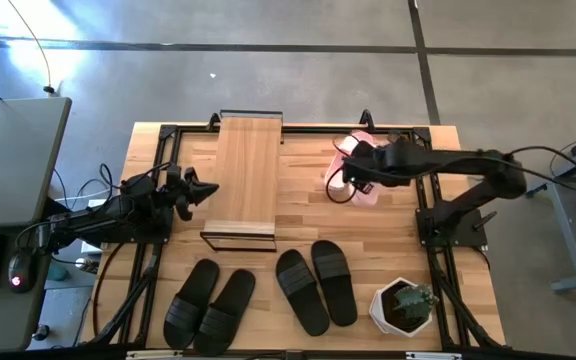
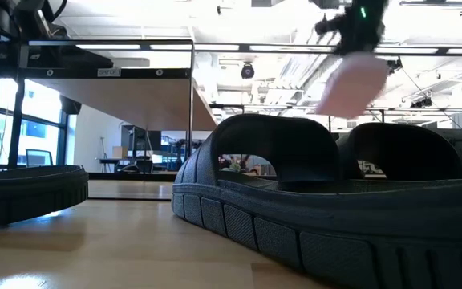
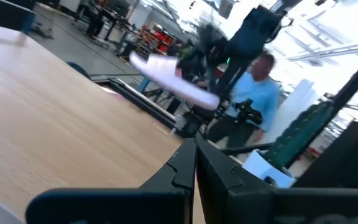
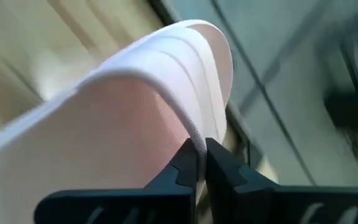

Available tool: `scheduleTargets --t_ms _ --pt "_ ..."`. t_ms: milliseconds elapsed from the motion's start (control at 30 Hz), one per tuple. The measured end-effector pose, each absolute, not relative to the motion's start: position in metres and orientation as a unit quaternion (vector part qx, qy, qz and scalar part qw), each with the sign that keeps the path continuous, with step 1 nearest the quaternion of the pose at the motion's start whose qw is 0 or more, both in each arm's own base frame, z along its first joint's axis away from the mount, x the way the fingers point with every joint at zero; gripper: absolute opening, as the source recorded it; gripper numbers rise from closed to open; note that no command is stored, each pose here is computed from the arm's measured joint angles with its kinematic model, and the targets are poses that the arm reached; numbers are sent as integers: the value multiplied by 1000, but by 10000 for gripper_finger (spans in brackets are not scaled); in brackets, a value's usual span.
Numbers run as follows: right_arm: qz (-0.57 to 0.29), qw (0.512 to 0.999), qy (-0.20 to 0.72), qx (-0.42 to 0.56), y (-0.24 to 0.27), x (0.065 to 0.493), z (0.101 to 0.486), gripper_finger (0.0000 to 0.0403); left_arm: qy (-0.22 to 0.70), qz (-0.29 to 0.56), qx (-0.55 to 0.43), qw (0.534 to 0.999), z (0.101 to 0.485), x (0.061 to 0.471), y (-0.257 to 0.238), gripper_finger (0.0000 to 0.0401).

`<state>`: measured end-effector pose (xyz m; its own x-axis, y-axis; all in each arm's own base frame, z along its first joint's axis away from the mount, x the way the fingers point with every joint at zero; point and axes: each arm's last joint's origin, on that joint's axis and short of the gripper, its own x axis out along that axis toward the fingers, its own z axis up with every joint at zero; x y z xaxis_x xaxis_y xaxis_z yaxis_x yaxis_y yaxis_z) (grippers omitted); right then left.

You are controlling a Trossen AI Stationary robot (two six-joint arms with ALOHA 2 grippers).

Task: Pick and place slides into the shelf
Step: Put the pink slide on the shelf

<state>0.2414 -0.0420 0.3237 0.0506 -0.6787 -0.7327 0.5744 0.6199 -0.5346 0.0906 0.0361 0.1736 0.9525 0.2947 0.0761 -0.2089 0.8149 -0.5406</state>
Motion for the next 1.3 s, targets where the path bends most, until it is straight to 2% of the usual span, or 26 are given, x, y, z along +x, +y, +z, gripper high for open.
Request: scheduleTargets --t_ms 167,300,433,600,800,1300 --pt "-336 828 432 -126 -29 262 383 0 -75 122 -275 951 174 91 35 3" --pt "-198 880 351 -251 -19 286 414 0 -72 111 -275 952 174 91 35 3" --pt "-96 857 282 -420 -13 314 421 0 -68 96 -274 954 174 91 34 3" --pt "-75 795 251 -547 -24 356 405 0 -82 49 -264 960 179 91 31 3" --pt "-28 810 212 -547 -59 392 375 0 -97 4 -251 963 185 90 29 3" --pt "22 835 171 -523 -140 443 324 0 -96 5 -238 967 185 90 29 3"
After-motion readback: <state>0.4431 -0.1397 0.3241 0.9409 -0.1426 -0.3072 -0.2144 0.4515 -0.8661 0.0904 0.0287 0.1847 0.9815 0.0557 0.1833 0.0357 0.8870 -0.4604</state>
